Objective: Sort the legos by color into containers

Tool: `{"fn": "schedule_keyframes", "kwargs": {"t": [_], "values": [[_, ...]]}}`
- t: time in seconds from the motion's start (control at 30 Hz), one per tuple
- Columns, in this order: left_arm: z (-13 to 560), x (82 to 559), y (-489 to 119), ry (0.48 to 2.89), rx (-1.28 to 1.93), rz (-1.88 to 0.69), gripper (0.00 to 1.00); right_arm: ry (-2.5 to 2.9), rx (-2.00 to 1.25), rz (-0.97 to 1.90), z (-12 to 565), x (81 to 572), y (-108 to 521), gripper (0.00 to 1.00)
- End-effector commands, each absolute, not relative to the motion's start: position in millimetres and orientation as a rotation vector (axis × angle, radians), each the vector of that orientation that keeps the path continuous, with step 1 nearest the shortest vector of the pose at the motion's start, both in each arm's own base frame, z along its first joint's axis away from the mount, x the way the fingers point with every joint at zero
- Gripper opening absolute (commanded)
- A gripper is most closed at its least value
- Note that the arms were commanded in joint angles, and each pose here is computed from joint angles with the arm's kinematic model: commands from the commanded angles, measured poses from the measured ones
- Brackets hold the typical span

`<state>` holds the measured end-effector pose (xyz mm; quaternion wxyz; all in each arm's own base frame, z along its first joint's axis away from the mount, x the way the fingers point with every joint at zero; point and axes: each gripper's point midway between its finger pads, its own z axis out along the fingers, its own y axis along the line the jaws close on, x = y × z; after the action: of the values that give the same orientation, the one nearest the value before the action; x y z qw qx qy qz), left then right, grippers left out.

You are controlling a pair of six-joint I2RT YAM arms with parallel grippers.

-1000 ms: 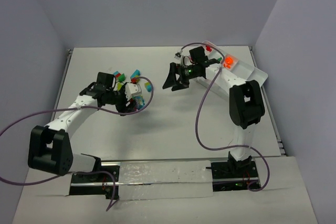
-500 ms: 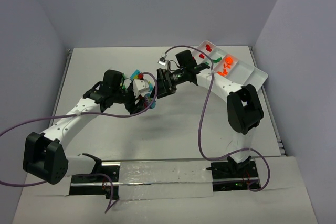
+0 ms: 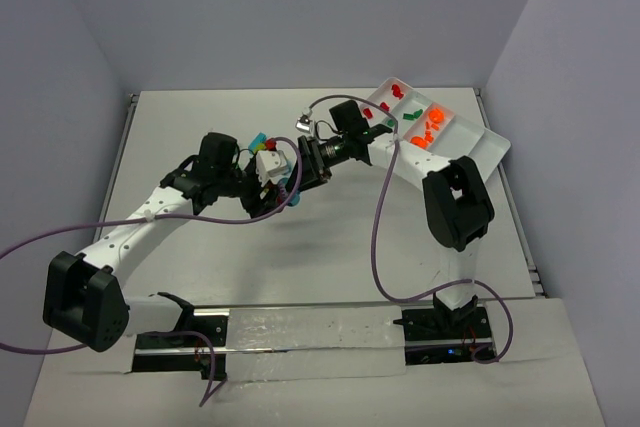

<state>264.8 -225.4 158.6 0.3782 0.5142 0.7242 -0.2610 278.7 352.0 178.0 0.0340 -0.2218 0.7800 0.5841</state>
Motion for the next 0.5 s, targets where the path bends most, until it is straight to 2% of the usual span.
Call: {"fn": "schedule_keyframes", "kwargs": {"t": [0.0,0.07,0.13,0.2,0.47], "values": [[187,278,-234,1.753,1.287,-0.633,0.07,2.352,-0.71,1.896,186,273,358,0.5],[186,279,-234,1.756,1.287,-0.625,0.07,2.344,-0.716,1.903,188,273,358,0.4],[182,280,-232,1.761,1.289,-0.614,0.06,2.329,-0.732,1.919,193,270,357,0.18],[179,281,-231,1.766,1.289,-0.602,0.06,2.319,-0.74,1.927,197,268,356,0.0],[158,280,-223,1.798,1.3,-0.556,0.04,2.273,-0.582,1.883,213,301,312,0.0]]}}
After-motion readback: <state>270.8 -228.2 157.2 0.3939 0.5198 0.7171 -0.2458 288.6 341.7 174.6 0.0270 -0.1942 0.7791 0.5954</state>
